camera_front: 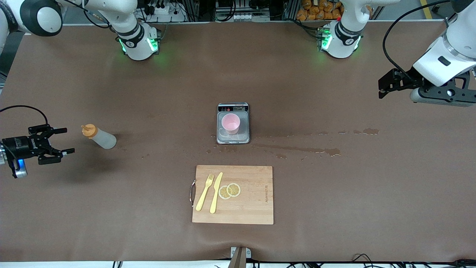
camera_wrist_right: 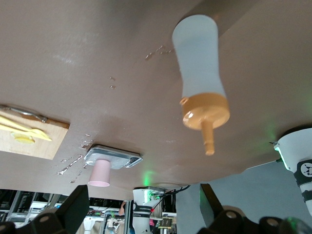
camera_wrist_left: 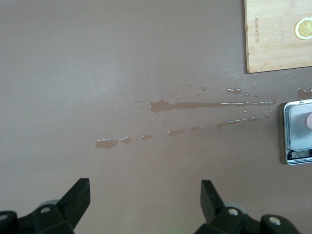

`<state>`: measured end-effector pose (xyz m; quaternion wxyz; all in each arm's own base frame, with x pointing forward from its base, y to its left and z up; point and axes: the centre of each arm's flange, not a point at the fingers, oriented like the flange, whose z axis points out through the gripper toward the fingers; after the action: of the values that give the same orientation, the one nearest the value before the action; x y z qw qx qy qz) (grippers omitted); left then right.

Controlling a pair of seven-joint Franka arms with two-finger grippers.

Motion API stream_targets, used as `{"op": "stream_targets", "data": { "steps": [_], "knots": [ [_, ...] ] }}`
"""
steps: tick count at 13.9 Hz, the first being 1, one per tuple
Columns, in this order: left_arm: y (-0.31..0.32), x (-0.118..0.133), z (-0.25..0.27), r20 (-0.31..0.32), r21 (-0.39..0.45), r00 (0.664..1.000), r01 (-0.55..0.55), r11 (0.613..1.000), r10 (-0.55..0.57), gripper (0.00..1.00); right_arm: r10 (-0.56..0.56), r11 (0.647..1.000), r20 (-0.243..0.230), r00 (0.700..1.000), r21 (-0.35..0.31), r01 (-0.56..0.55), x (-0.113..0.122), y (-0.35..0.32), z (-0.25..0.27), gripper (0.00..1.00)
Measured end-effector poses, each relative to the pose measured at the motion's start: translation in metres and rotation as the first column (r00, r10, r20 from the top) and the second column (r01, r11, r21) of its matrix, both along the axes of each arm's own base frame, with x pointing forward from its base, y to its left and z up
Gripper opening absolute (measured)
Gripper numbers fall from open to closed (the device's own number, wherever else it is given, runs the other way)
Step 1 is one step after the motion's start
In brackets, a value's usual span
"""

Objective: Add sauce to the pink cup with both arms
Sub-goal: 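Open the right gripper and release the white squeeze bottle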

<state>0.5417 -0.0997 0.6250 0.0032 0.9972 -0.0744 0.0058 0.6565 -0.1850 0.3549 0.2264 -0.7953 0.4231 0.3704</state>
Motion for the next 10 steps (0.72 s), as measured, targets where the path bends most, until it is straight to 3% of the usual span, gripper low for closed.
{"op": "stream_targets", "data": {
  "steps": [4,7,10],
  "knots": [
    [0.000,0.000,0.000,-0.001,0.000,1.000,0.000,1.000,0.000,1.00,0.120,0.992,0.084,0.989,-0.059,-0.115,0.010,0.072,0.069,1.00],
    [0.000,0.000,0.000,-0.001,0.000,1.000,-0.001,1.000,0.001,1.00,0.278,0.950,0.119,0.953,-0.179,-0.255,0.009,0.165,0.118,1.00],
    [0.000,0.000,0.000,-0.001,0.000,1.000,-0.001,1.000,0.001,1.00,0.361,0.920,0.140,0.922,-0.217,-0.327,0.003,0.225,0.138,1.00]
  ]
}}
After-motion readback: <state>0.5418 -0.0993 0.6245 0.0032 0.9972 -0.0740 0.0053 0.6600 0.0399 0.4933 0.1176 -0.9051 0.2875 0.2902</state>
